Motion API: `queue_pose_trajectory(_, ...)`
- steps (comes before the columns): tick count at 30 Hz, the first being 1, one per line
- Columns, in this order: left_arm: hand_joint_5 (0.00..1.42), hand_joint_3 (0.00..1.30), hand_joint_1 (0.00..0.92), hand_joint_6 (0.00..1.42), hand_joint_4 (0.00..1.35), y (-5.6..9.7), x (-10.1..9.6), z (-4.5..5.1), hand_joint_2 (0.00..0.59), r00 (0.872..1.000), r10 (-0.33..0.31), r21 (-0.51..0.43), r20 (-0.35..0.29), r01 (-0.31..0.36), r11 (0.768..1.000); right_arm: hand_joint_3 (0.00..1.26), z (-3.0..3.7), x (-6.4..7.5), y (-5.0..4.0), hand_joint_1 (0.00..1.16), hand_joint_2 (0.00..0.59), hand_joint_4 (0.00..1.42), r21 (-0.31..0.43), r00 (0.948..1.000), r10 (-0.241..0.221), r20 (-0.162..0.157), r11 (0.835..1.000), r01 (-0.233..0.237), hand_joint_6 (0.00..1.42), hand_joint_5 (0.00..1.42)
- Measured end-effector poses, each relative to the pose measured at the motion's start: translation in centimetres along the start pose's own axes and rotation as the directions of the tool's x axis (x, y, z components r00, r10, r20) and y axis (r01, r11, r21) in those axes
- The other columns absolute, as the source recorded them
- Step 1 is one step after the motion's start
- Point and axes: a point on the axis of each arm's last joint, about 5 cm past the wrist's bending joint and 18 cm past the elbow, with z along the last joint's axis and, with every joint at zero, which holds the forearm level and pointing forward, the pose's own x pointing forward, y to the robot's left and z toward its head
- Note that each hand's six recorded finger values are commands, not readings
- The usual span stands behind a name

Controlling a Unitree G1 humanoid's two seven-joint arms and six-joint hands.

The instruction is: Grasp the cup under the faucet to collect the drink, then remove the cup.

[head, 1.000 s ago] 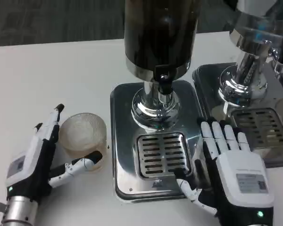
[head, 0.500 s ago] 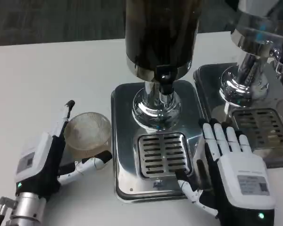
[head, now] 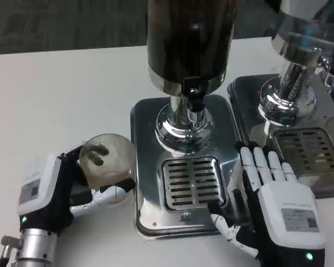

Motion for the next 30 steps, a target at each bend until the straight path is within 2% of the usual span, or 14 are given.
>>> queue_pose_trajectory(9,0.94,0.66,0.485,1.10,0.72,-0.14,-0.46,-0.12,0.075,1.000,0.030,0.008,-0.004,-0.030,1.000,0.02,-0.10,-0.01,-0.03,0.33,0.335,0.00,-0.001,1.0000,0.002,-0.001,1.000,-0.002,0.06,0.00)
queue_pose_trajectory(16,1.00,0.69,0.496,1.17,0.78,-0.27,-0.55,-0.09,0.064,0.999,0.052,0.008,-0.008,-0.052,0.999,0.02,-0.21,0.01,-0.06,0.33,0.346,0.00,-0.002,0.9999,0.009,-0.004,1.000,-0.009,0.06,0.00)
queue_pose_trajectory(26,1.01,0.70,0.502,1.17,0.78,-0.44,-0.33,0.21,0.056,0.996,0.090,-0.012,-0.012,-0.090,0.996,0.02,-0.30,0.04,-0.10,0.34,0.350,0.00,-0.003,0.9999,0.009,-0.007,1.000,-0.009,0.07,0.00)
queue_pose_trajectory(30,1.00,0.70,0.535,1.18,0.76,-0.40,-0.08,0.39,0.045,0.994,0.110,-0.021,-0.004,-0.110,0.994,0.02,-0.33,0.08,-0.14,0.34,0.350,0.00,-0.003,0.9999,0.006,-0.009,1.000,-0.006,0.07,0.00)
